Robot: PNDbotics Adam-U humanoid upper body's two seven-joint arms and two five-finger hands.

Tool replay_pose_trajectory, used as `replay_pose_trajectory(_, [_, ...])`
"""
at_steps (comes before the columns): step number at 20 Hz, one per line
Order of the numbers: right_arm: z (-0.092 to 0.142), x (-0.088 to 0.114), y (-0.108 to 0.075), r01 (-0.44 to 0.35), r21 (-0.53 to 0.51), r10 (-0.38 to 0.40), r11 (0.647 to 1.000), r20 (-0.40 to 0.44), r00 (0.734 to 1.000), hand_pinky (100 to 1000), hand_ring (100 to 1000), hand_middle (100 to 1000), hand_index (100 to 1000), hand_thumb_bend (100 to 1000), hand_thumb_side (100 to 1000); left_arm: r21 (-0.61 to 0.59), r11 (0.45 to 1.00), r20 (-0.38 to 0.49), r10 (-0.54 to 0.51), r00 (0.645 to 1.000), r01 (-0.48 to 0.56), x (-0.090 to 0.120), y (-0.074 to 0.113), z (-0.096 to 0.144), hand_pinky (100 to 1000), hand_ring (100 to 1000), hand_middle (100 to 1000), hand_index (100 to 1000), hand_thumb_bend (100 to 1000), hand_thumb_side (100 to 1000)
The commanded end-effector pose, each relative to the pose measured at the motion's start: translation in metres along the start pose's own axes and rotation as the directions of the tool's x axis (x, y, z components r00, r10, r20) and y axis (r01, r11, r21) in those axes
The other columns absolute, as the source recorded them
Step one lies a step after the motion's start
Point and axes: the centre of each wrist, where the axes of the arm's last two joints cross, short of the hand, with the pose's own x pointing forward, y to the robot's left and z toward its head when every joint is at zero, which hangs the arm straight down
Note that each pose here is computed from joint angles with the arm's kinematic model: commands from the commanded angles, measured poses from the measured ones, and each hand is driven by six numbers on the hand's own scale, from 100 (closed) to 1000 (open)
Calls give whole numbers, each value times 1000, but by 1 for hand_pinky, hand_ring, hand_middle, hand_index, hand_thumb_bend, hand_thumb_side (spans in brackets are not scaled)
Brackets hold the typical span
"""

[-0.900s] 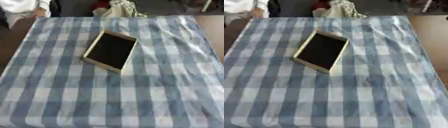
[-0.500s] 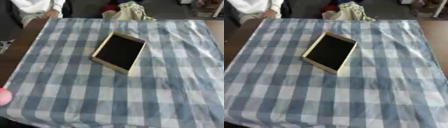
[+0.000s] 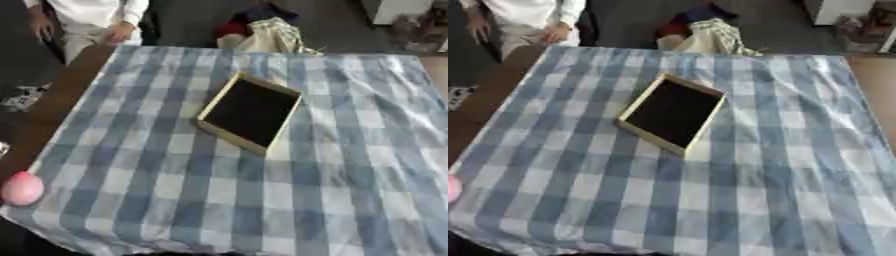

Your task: Pick up objects on the table and place them in the box.

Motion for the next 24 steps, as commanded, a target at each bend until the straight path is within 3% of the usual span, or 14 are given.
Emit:
replay_pose_trajectory(1, [-7,5,-8,-29,4,29,1000,33,999,779,578,688,732,100,904,-37,998,21,-46,999,47,0,13,-2,766,993,892,898,100,828])
replay_pose_trajectory(11, [-4,4,-7,-30,3,30,1000,17,999,777,578,690,731,100,905,-138,988,60,-62,996,70,0,20,-4,778,995,890,903,100,893])
replay_pose_trajectory(14, [-3,4,-8,-33,4,33,999,13,999,777,579,690,731,100,905,-175,981,65,-75,995,86,-1,23,-5,783,982,872,896,100,855])
replay_pose_trajectory(24, [1,3,-8,-50,7,50,999,-7,999,777,578,690,731,100,906,-308,939,41,-147,988,152,-3,26,-1,818,972,850,879,360,896])
